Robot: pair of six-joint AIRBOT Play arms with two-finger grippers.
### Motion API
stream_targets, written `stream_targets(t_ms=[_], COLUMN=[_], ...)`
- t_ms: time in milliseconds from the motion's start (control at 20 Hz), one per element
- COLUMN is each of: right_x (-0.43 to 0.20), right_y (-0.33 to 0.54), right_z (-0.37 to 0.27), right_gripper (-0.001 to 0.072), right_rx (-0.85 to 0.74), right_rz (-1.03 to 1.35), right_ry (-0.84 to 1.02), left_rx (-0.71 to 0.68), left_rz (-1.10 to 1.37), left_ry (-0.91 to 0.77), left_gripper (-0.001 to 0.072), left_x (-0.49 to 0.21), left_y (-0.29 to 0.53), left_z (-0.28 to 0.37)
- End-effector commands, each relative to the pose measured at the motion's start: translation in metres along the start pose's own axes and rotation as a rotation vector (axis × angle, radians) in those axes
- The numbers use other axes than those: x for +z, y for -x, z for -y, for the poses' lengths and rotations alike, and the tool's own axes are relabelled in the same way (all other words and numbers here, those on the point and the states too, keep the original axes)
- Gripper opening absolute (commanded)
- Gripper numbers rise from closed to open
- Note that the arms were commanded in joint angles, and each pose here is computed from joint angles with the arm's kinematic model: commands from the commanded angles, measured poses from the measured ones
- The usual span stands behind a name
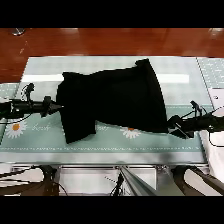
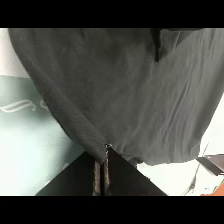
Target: Fold the shirts.
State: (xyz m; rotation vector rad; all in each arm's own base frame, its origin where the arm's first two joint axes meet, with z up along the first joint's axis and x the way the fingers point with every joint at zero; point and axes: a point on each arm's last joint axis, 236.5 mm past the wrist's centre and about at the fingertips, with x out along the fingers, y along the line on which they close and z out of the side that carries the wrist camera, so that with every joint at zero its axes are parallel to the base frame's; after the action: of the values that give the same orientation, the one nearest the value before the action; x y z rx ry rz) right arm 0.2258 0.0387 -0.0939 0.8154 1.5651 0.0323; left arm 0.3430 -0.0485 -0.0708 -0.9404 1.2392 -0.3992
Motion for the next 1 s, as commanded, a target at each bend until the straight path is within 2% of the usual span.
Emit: stream_targets(t_ms=[0, 100, 150, 250, 300, 350, 500, 650, 750, 850, 950], right_x=[0.008, 0.019, 0.025, 0.034, 0.037, 0.043, 0.075, 0.124, 0.129, 0.101, 0.051], right_y=[-0.015, -0.019, -0.021, -0.027, -0.027, -0.022, 0.035, 0.175, 0.288, 0.380, 0.448], right_z=[-0.016, -0.032, -0.037, -0.048, -0.055, -0.065, -0.123, -0.222, -0.282, -0.316, -0.336], right_gripper=[0.0617, 0.0607, 0.0537, 0.0318, 0.0100, 0.0025, 0.0025, 0.0024, 0.0025, 0.0025, 0.0025], right_rx=[0.077, 0.150, 0.163, 0.168, 0.162, 0.166, 0.214, 0.274, 0.298, 0.275, 0.255], right_rz=[-0.006, 0.027, 0.048, 0.083, 0.090, 0.106, 0.175, 0.498, 0.775, 0.982, 1.145], right_ry=[-0.015, -0.005, -0.007, 0.012, 0.061, 0.109, 0.284, 0.510, 0.635, 0.745, 0.848], left_rx=[-0.002, -0.002, -0.001, 0.002, 0.004, 0.002, -0.074, -0.273, -0.355, -0.364, -0.262], left_rz=[-0.004, -0.004, -0.010, -0.027, -0.035, -0.043, -0.004, 0.313, 0.565, 0.745, 0.880], left_ry=[0.000, 0.000, -0.003, -0.020, -0.031, -0.036, -0.090, -0.263, -0.450, -0.662, -0.833], left_gripper=[0.0027, 0.0027, 0.0027, 0.0027, 0.0027, 0.0027, 0.0026, 0.0027, 0.0026, 0.0026, 0.0026], left_x=[-0.001, -0.001, -0.002, -0.006, -0.008, -0.009, 0.013, 0.084, 0.109, 0.092, 0.057], left_y=[0.000, 0.000, -0.002, -0.008, -0.011, -0.013, 0.005, 0.088, 0.171, 0.248, 0.305], left_z=[0.001, 0.001, 0.001, 0.005, 0.008, 0.012, 0.060, 0.196, 0.298, 0.381, 0.430])
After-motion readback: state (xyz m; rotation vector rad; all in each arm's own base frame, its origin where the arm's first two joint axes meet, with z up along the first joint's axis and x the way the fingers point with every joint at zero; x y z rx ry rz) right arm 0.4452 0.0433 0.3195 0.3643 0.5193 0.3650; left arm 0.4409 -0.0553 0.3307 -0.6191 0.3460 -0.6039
